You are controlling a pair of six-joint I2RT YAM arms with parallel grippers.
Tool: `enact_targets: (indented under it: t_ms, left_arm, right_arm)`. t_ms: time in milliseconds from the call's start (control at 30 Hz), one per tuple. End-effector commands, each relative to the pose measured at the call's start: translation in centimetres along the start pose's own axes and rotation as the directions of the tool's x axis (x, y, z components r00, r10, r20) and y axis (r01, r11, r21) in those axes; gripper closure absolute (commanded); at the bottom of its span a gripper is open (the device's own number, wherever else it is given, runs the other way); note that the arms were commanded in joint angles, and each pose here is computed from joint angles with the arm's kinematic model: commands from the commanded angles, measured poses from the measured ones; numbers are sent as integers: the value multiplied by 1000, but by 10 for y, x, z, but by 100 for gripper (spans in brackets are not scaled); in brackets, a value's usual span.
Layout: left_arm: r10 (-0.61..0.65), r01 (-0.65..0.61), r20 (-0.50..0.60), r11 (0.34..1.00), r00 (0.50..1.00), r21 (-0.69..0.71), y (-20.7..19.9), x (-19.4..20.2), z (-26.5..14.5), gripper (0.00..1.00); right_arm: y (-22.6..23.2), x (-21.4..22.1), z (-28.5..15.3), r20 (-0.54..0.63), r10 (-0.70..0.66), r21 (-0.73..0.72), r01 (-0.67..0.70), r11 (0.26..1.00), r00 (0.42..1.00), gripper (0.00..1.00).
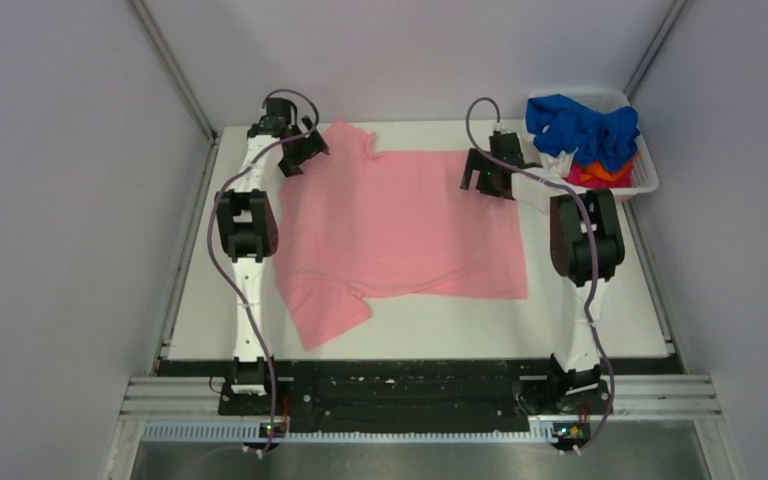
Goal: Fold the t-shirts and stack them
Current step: Flatten out the tshirt, then grab the side of the flattened tshirt closest away from the robot with both arms
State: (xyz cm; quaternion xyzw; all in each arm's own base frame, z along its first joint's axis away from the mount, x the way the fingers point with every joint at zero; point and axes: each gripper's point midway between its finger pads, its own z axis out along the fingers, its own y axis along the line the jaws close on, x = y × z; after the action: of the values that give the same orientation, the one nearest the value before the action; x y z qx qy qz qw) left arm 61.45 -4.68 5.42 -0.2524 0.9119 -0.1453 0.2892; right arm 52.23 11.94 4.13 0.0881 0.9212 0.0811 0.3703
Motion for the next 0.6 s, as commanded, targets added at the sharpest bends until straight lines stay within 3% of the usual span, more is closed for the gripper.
enact_targets:
  t_ms: [0,133,267,433,567]
  left_arm:
    - [-30,7,138,987,990,163,-34,-54,-20,1]
    - [-3,-46,223,976,975,211,-61,-77,-87,1]
    - [38,-85,279,984,959,158,-58,-66,-163,1]
    - [68,-97,237,989,969,114,-43,25,-226,1]
    - [96,-103,194,994,976,28,-7,120,-252,1]
  right_arm:
    - [10,-30,-19,34,-37,-35,38,999,999,1]
    - [21,-65,-72,138,-39,-68,49,996,990,1]
    - [21,-53,-122,185,-14,-96,32,995,983,1]
    - [9,-15,-173,195,94,-142,-67,988,976,1]
    - [-14,23,-194,194,205,-119,-184,976,959,1]
